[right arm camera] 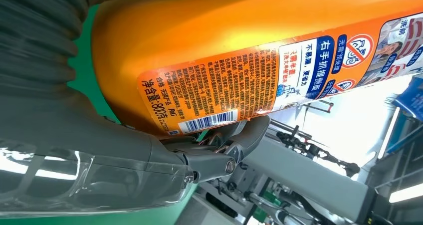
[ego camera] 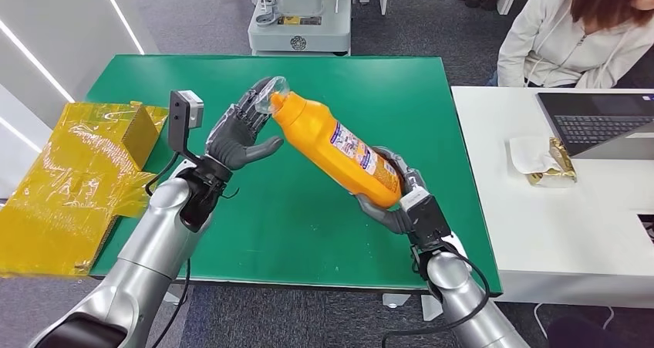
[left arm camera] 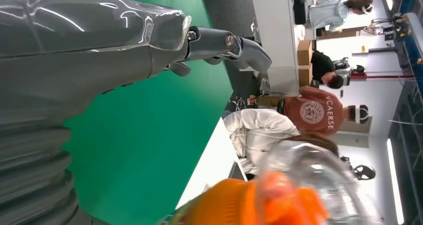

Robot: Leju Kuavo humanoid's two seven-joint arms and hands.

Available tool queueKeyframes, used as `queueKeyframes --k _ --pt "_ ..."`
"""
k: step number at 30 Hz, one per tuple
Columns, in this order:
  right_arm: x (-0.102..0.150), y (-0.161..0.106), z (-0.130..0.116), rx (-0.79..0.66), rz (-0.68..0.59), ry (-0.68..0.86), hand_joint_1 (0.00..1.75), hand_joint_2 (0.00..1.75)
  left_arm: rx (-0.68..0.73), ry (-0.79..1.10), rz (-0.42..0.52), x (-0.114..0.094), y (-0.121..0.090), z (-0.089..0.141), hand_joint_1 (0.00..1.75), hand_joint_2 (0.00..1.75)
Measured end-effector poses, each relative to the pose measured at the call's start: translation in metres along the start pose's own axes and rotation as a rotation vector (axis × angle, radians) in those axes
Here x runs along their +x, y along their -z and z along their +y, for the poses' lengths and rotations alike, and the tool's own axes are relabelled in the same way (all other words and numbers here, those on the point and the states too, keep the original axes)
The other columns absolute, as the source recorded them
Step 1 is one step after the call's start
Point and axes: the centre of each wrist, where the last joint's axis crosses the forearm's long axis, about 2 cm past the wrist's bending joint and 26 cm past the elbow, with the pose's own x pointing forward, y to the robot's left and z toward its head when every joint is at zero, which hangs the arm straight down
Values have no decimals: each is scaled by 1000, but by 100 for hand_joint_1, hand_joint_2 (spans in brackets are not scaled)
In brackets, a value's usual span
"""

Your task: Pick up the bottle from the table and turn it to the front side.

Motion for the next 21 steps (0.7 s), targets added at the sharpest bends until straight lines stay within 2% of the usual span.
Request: queueKeyframes --k 11,21 --pt "-8 -5 4 -8 40 -13 175 175 4 -257 42 10 16 10 0 175" --pt "-12 -10 8 -27 56 -16 175 175 34 -413 63 1 30 -22 0 175"
